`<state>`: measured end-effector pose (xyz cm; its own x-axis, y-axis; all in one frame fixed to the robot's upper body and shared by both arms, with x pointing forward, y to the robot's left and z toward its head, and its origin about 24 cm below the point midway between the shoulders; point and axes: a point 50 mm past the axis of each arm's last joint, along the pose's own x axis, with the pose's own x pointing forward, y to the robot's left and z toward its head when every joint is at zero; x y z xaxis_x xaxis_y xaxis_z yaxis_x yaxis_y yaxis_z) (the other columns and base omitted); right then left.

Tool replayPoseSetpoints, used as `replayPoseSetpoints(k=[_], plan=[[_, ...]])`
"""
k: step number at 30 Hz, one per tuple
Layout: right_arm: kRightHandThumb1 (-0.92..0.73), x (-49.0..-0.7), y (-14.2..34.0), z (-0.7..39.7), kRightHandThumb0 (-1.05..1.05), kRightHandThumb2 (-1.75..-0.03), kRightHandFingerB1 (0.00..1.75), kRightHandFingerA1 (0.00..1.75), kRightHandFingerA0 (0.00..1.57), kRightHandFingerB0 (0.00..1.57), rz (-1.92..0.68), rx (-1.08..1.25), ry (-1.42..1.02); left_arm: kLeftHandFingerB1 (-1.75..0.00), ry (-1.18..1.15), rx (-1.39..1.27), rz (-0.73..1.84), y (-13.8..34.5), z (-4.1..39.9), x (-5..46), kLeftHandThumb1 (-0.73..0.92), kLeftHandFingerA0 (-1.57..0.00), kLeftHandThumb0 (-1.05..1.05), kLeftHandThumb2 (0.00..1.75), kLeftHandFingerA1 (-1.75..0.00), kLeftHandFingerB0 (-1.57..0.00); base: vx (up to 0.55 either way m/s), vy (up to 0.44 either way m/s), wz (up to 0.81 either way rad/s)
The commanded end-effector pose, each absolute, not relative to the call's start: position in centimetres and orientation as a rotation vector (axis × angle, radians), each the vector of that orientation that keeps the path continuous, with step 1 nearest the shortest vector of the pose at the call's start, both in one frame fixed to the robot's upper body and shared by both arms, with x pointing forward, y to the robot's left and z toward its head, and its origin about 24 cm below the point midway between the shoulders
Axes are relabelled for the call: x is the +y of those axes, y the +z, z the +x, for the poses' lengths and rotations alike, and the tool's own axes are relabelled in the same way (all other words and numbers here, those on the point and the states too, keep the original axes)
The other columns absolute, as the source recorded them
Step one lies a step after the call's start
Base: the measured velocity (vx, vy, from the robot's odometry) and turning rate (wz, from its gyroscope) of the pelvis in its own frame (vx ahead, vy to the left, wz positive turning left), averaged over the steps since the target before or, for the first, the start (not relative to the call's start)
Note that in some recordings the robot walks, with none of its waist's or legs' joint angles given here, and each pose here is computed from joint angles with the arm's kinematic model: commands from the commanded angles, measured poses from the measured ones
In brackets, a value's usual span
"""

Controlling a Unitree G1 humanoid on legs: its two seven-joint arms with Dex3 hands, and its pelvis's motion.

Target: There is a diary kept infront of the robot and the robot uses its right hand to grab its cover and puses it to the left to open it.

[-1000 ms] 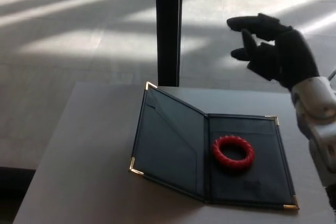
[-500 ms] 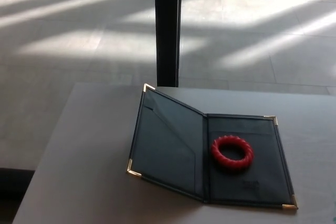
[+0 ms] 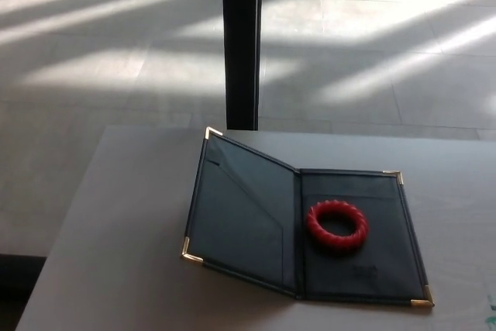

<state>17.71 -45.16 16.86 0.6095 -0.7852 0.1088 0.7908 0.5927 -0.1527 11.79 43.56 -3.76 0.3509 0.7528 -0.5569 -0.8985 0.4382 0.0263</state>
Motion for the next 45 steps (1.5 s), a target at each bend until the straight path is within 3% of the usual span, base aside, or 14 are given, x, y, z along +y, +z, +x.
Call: replayPoseSetpoints(k=[1,2,3,11,17,18,22,32,33,35,36,39,40,45], plan=[[-0.63,-46.1,15.6,14.8,-0.81,-1.14,0.81,0.86,0.79,0.68,-0.159,-0.033,-0.957,-1.34,1.109,0.527,-0.298,-3.4,11.5,44.0,0.92,-0.25,-1.05,1.19,-1.68,-0.14,0.0,0.0,0.0],[-0.85,-46.4,14.0,14.2,-0.93,-0.66,0.75,0.81,0.82,0.72,-0.132,0.01,-1.005,-1.33,1.116,0.529,-0.301,-3.4,11.4,44.0,0.92,-0.3,-1.05,1.17,-1.67,-0.18,0.0,0.0,0.0],[-0.64,-46.4,12.4,13.4,-0.85,-1.15,0.79,0.84,0.81,0.7,-0.109,0.038,-1.041,-0.86,1.121,0.529,-0.299,-3.4,11.4,44.0,0.7,-0.42,-0.89,1.52,-1.17,0.0,0.0,0.0,0.0],[-0.91,-45.4,5.6,9.4,-0.86,-0.65,0.76,0.82,0.82,0.65,0.106,0.039,-1.222,-1.33,1.125,0.518,-0.338,-3.7,11.4,43.8,0.92,-0.26,-1.05,1.19,-1.68,-0.13,0.0,0.0,0.0],[-0.69,-43.8,2.6,7.7,-0.79,-1.18,0.82,0.89,0.8,0.61,0.218,0.071,-1.279,-0.83,1.125,0.527,-0.338,-4.2,11.2,43.4,0.71,-0.32,-0.85,1.5,-1.09,0.0,0.0,0.0,0.0],[-0.68,-43.4,2.0,7.5,-0.8,-1.16,0.83,0.88,0.76,0.63,0.246,0.092,-1.283,-1.33,1.115,0.526,-0.336,-4.3,11.1,43.3,0.92,-0.27,-1.05,1.18,-1.64,-0.13,0.0,0.0,0.0],[-0.89,-43.0,1.7,8.3,-0.85,-0.68,0.84,0.91,0.8,0.6,0.272,0.12,-1.27,-0.9,1.118,0.51,-0.378,-4.7,11.0,42.9,0.69,-0.38,-0.96,1.53,-1.18,0.0,0.0,0.0,0.0],[-0.67,-41.2,1.8,10.5,-0.8,-1.14,0.83,0.88,0.8,0.67,0.305,0.169,-1.155,-1.42,1.011,0.469,-0.279,-3.8,14.3,42.2,0.92,-0.51,-1.05,1.03,-1.58,-0.44,0.0,0.0,0.0],[-0.92,-41.2,2.0,10.8,-0.82,-0.66,0.82,0.88,0.81,0.65,0.312,0.17,-1.168,-1.35,1.012,0.461,-0.29,-3.6,14.7,42.2,0.91,-0.57,-1.05,1.25,-1.49,-0.48,0.0,0.0,0.0],[-0.66,-41.3,2.3,11.4,-0.8,-1.13,0.84,0.86,0.78,0.68,0.323,0.184,-1.166,-1.4,0.992,0.447,-0.284,-3.3,15.4,42.0,0.92,-0.51,-1.05,0.98,-1.58,-0.43,0.0,0.0,0.0],[-0.92,-41.2,2.4,11.6,-0.81,-0.7,0.82,0.87,0.73,0.59,0.328,0.196,-1.138,-1.08,0.977,0.44,-0.263,-3.1,15.9,42.0,0.53,-0.99,-1.05,1.43,-1.53,-0.28,0.0,0.0,0.0],[-0.7,-41.2,3.0,12.1,-0.73,-1.18,0.81,0.9,0.79,0.62,0.36,0.235,-1.142,-1.36,0.94,0.408,-0.268,-2.0,18.3,41.5,0.92,-0.49,-1.05,0.94,-1.52,-0.41,0.0,0.0,0.0],[-0.92,-41.2,3.1,12.1,-0.78,-0.73,0.81,0.88,0.72,0.61,0.377,0.234,-1.152,-0.91,0.908,0.404,-0.248,-1.7,18.9,41.3,0.42,-0.56,-1.05,1.36,-1.29,-0.01,0.0,0.0,0.0],[-0.92,-40.9,2.9,12.1,-0.88,-0.72,0.76,0.86,0.61,0.49,0.405,0.189,-1.087,-0.93,0.87,0.355,-0.315,-1.3,20.9,40.1,0.58,-0.55,-1.05,1.45,-1.28,-0.05,0.0,0.0,0.0]])
